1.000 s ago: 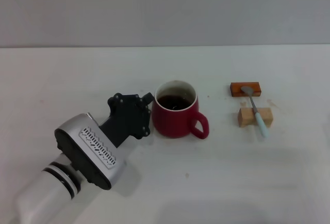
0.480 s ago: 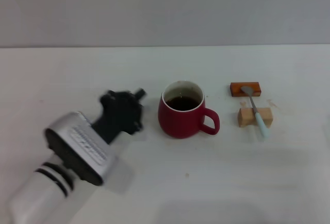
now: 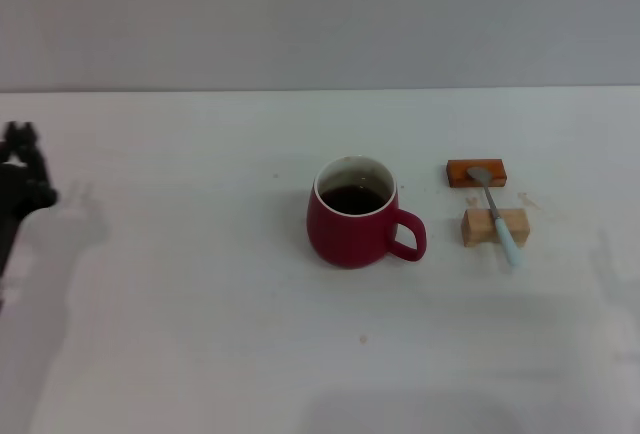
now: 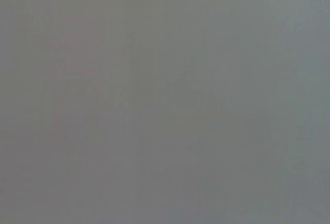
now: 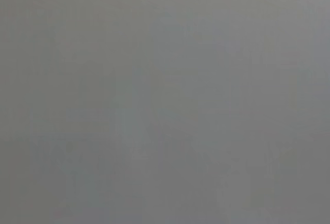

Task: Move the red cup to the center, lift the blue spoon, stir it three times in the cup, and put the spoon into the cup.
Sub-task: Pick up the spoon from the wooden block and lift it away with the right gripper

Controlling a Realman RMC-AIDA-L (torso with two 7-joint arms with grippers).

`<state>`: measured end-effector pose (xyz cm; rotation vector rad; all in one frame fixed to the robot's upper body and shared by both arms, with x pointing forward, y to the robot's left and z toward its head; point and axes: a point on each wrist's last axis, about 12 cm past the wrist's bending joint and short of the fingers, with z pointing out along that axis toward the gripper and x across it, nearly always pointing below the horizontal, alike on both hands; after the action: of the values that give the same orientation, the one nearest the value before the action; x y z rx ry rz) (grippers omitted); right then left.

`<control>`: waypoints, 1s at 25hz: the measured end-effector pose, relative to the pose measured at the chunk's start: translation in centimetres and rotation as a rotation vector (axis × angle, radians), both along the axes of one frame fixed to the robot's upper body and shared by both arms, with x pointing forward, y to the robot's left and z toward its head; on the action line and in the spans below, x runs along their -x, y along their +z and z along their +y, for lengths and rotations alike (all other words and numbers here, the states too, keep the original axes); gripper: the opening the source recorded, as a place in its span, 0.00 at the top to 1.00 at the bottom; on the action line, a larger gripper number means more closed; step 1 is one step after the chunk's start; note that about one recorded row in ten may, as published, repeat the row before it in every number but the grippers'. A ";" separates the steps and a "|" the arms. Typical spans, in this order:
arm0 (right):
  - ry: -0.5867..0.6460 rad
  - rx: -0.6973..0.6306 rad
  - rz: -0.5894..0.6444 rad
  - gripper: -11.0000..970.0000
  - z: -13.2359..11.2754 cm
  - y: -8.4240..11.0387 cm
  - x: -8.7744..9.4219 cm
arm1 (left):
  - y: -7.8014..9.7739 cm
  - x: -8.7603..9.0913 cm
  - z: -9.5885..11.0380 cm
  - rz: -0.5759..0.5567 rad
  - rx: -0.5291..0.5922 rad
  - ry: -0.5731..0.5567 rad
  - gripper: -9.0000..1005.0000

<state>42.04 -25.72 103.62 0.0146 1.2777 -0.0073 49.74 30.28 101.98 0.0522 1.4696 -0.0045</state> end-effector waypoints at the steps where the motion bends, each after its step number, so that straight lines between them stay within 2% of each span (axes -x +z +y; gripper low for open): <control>1: 0.000 0.000 0.000 0.17 0.0 0.0 0.0 | -0.1 0.1 0.5 0.005 0.023 0.023 0.98; 4: 0.046 0.009 0.022 0.17 0.8 -0.4 0.1 | -0.6 0.9 1.5 0.027 0.029 0.061 0.98; 6: 0.088 0.024 0.040 0.17 1.4 -0.8 0.2 | -0.8 1.2 1.8 0.033 0.023 0.070 0.79; 13: 0.171 -0.001 0.183 0.17 2.3 -2.8 -0.7 | -0.9 1.4 1.9 0.041 0.012 0.076 0.60; 18: 0.231 -0.052 0.260 0.17 2.1 -3.9 -1.5 | -1.0 1.3 1.9 0.046 0.008 0.075 0.36; 25: 0.253 -0.044 0.330 0.17 2.3 -4.7 -1.8 | -1.0 1.3 1.9 0.048 0.007 0.072 0.21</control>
<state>43.83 -23.38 98.96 -0.1148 1.6022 0.2450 48.43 32.17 100.97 -0.0063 1.5187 0.0482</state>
